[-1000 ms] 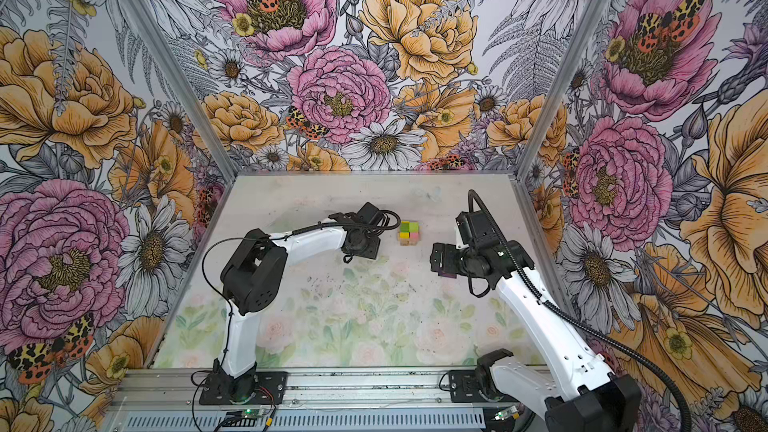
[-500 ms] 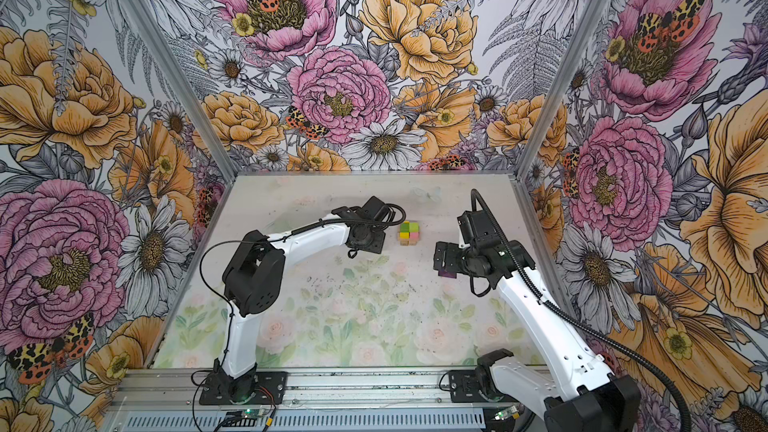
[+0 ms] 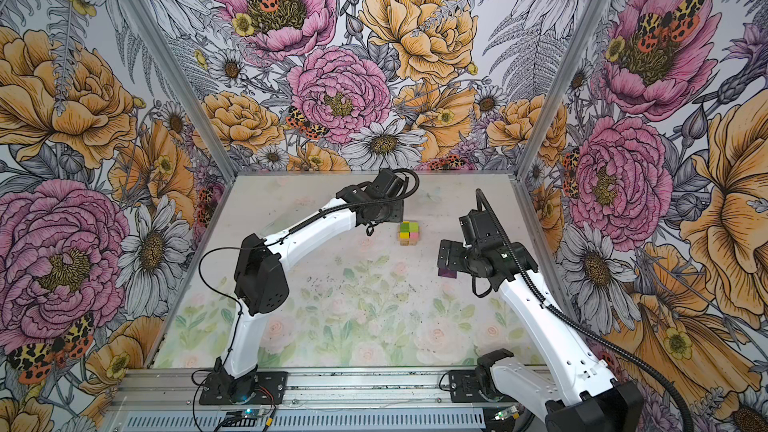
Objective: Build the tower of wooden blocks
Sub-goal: 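Lift the lime-green bar with the left gripper and carry it toward the stack, then lower the lime-green bar onto the green cubes atop the stack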
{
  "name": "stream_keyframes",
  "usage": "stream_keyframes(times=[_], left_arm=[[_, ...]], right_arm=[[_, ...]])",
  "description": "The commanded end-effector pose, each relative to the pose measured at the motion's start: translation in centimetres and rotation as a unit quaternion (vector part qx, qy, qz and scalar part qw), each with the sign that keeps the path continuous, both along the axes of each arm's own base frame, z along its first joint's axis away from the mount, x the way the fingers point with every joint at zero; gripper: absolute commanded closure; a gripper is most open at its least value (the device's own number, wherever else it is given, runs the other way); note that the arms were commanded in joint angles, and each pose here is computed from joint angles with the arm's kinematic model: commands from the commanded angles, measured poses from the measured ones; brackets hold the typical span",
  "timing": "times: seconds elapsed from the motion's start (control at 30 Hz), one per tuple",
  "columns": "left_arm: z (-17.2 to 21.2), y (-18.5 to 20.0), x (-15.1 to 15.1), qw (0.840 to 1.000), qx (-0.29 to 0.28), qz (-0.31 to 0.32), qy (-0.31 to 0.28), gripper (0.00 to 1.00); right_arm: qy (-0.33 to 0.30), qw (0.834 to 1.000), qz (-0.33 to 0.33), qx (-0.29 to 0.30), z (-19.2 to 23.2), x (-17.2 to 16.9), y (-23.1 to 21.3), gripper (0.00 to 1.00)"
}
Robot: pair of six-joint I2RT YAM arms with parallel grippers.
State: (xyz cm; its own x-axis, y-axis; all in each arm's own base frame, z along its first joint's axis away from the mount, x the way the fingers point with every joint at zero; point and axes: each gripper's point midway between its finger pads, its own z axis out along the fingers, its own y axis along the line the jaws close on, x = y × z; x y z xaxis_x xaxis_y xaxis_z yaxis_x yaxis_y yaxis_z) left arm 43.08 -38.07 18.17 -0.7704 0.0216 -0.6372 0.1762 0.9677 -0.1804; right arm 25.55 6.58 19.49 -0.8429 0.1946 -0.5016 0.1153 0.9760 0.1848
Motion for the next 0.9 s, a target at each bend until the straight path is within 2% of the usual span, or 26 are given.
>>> stream_keyframes(times=[0.0, 0.3, 0.87], left_arm=[[-0.8, -1.0, -0.1, 1.000, 0.009, 0.018, 0.005, 0.50], [-0.6, -3.1, 0.3, 0.999, 0.012, 0.031, -0.003, 0.49], [-3.5, -4.3, 0.4, 0.999, 0.009, 0.034, 0.020, 0.50]], right_arm=[[-0.029, 0.999, -0.021, -0.005, 1.5, 0.5, -0.8, 0.01], [-0.049, 0.998, -0.043, -0.017, 2.5, 0.7, -1.9, 0.01], [-0.041, 0.997, -0.053, -0.026, 1.8, 0.7, -3.0, 0.01]])
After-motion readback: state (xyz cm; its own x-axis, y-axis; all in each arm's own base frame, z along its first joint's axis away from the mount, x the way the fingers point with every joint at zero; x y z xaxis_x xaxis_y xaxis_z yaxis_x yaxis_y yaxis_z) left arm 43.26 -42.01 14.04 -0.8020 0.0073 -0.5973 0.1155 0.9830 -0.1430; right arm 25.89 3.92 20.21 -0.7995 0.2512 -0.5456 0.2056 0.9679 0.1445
